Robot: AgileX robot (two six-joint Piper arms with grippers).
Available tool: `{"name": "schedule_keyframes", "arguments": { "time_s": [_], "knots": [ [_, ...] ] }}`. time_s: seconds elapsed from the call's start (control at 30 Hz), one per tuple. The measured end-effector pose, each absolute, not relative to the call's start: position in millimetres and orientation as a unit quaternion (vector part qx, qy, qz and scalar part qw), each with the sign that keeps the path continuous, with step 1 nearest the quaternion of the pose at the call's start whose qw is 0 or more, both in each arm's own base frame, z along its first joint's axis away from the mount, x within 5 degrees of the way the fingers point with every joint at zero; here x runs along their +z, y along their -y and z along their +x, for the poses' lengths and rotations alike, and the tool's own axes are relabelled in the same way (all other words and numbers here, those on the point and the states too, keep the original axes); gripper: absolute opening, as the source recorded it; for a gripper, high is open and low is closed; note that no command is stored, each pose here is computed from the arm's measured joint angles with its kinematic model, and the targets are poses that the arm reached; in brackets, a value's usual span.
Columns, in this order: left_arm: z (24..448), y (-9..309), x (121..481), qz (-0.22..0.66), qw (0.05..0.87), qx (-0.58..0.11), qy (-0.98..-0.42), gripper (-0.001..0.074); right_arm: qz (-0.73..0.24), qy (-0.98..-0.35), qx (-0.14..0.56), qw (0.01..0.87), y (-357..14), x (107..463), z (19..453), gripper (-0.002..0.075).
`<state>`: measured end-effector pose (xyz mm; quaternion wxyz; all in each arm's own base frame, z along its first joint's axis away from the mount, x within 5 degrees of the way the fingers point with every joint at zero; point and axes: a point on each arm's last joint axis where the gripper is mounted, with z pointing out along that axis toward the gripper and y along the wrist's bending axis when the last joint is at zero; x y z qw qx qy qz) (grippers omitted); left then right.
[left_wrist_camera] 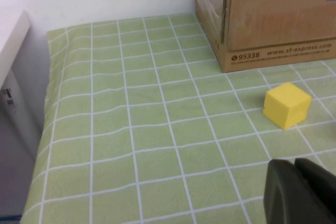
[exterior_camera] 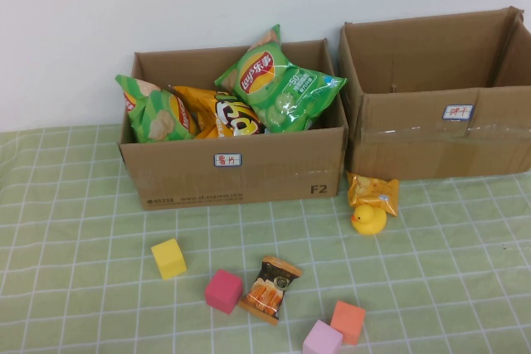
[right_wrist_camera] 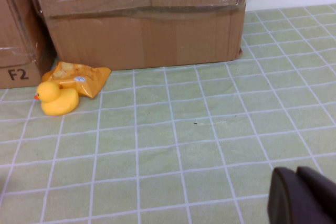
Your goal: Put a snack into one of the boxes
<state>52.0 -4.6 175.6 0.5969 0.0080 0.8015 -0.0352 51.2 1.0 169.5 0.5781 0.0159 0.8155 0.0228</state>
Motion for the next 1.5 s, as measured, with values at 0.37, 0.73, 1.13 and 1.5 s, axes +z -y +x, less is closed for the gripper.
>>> {"name": "schedule_keyframes", "arguments": {
  "time_s": [0.37, 0.73, 1.13, 1.5],
  "knots": [
    [52.0, 4.7, 175.6, 0.008, 0.597, -0.036, -0.801, -0.0002, 0.016, -0.815, 0.023, 0.578, -1.0, 169.5, 51.2, -0.0002],
    [52.0, 4.3, 175.6, -0.063, 0.591, -0.087, -0.799, -0.0002, 0.016, -0.815, 0.023, 0.578, -1.0, 169.5, 51.2, -0.0002],
    [52.0, 3.7, 175.7, -0.022, 0.596, -0.052, -0.801, -0.0002, 0.016, -0.815, 0.023, 0.578, -1.0, 169.5, 51.2, -0.0002],
    [52.1, 3.5, 175.7, -0.02, 0.596, -0.049, -0.801, -0.0002, 0.016, -0.815, 0.023, 0.578, -1.0, 169.5, 51.2, -0.0002]
  ]
}}
